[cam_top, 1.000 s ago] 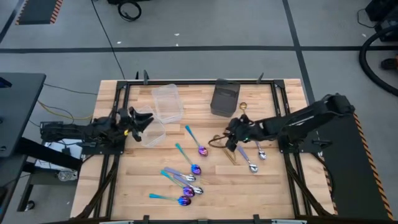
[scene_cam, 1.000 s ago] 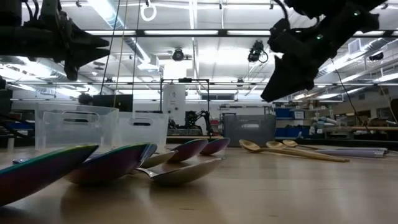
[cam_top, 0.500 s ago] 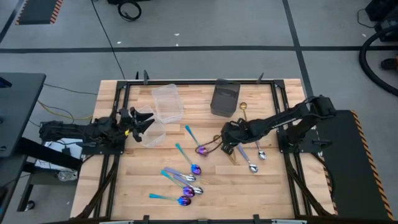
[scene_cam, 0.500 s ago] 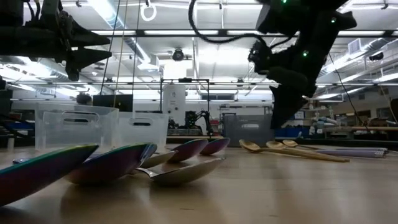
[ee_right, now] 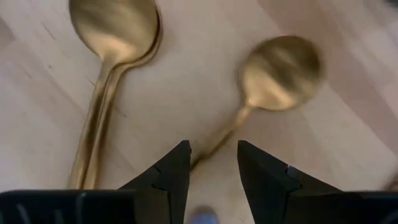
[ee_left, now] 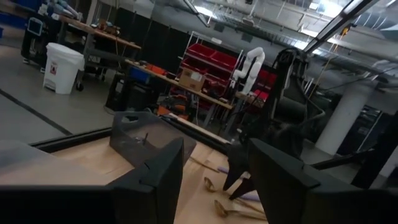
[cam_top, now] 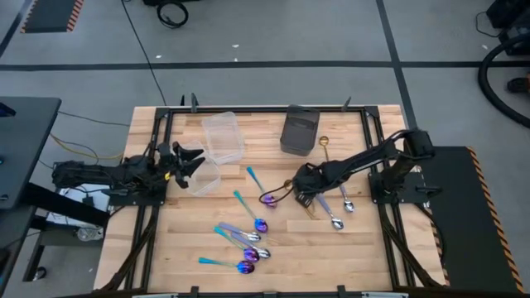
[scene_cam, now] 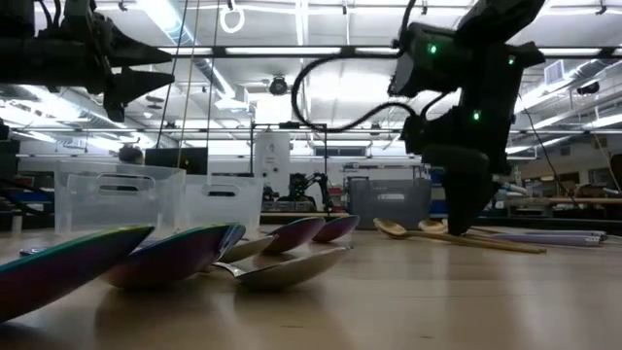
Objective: Sort silverware by color (type)
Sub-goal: Put the gold spoon into the black bin
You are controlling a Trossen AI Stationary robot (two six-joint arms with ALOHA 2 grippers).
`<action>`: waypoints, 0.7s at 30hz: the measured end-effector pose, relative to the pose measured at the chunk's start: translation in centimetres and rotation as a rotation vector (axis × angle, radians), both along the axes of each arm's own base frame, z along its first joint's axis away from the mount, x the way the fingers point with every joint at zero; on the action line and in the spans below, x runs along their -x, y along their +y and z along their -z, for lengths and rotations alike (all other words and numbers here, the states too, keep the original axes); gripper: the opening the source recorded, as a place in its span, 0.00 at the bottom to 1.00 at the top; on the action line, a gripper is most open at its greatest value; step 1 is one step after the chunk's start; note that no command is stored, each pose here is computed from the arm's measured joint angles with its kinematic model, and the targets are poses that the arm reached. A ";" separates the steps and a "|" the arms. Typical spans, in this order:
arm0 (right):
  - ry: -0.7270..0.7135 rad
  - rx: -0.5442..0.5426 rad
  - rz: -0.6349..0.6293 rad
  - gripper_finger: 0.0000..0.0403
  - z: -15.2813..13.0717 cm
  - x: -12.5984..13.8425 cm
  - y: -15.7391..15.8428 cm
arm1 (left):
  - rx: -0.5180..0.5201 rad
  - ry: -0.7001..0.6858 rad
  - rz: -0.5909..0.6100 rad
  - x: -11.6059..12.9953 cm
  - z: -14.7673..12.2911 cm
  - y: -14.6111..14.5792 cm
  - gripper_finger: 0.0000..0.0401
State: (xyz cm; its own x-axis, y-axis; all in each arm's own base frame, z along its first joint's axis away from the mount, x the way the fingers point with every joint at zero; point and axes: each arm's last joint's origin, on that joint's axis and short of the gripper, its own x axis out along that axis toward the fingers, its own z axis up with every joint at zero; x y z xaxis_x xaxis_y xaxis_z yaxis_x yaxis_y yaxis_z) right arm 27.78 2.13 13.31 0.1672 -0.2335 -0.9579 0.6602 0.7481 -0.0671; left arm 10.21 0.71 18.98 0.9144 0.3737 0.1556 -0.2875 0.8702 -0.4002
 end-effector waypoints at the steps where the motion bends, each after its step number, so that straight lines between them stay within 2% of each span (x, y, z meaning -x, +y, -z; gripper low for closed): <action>1: 0.000 0.005 -0.001 0.36 0.1 -0.1 0.0 | 0.000 0.002 0.000 0.0 0.0 0.0 0.47; 5: 0.001 0.008 -0.008 0.35 0.3 -0.2 0.0 | 0.003 -0.001 0.001 0.0 0.0 0.0 0.47; 8: -0.007 -0.022 -0.009 0.31 0.1 -0.1 0.1 | 0.003 -0.001 0.000 0.0 0.0 0.0 0.47; 17: -0.026 -0.033 -0.027 0.04 0.0 -0.3 0.1 | 0.002 0.005 0.001 0.0 0.1 0.0 0.47; 21: -0.023 -0.032 -0.043 0.05 0.0 -0.3 0.1 | 0.001 0.005 0.001 0.0 0.1 0.0 0.47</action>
